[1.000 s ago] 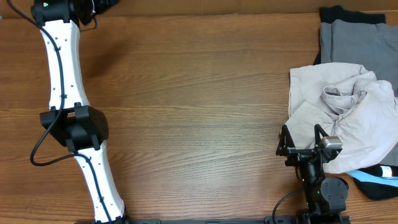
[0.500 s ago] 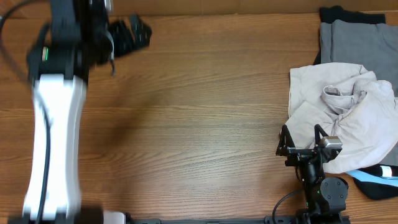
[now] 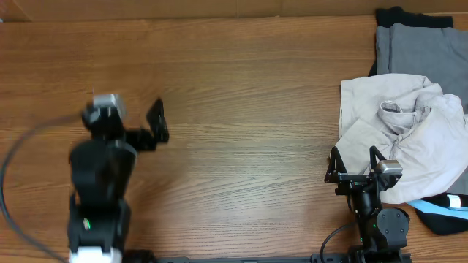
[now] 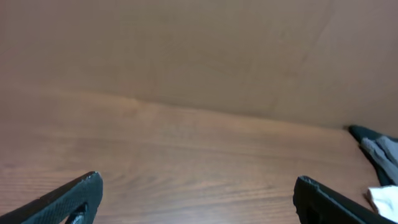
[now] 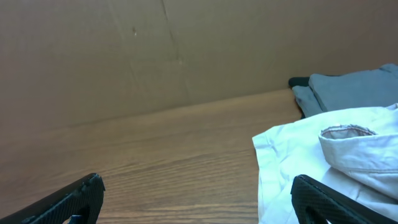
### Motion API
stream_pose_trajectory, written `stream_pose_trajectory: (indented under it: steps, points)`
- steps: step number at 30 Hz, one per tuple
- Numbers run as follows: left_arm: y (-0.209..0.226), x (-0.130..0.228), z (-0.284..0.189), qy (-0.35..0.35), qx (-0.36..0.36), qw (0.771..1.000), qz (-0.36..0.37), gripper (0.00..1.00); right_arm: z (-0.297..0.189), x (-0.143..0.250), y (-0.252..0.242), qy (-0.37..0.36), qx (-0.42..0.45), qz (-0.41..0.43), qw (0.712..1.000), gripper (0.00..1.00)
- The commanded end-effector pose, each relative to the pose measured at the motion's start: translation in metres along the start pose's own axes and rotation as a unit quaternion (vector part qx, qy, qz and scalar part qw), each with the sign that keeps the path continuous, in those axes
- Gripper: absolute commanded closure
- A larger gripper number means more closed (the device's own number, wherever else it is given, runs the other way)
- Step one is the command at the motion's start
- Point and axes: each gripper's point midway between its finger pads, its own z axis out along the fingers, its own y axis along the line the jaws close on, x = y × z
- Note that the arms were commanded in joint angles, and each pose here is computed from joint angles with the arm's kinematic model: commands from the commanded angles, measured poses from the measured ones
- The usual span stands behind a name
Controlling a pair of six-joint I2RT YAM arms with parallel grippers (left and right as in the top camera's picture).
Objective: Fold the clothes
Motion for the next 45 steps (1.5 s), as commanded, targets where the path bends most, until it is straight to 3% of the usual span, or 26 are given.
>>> stream_pose_trajectory:
  steps: [1, 12, 21, 45]
  points:
    - [0.017, 0.028, -0.02, -0.025, -0.027, 0.999, 0.028, 0.0, 0.0, 0.0, -0.003, -0.005, 0.007, -0.004, 1.0, 0.0]
    - [0.054, 0.086, -0.051, -0.085, -0.063, 0.994, 0.003, 0.0, 0.0, 0.0, -0.003, -0.005, 0.007, -0.004, 1.0, 0.0]
    - [0.068, 0.124, -0.046, -0.07, -0.079, 0.994, 0.0, 0.0, 0.0, 0.0, -0.003, -0.005, 0.007, -0.004, 1.0, 0.0]
    - [0.067, 0.122, -0.048, -0.077, -0.079, 0.994, 0.01, 0.0, 0.0, 0.0, -0.003, -0.005, 0.007, -0.004, 1.0, 0.0]
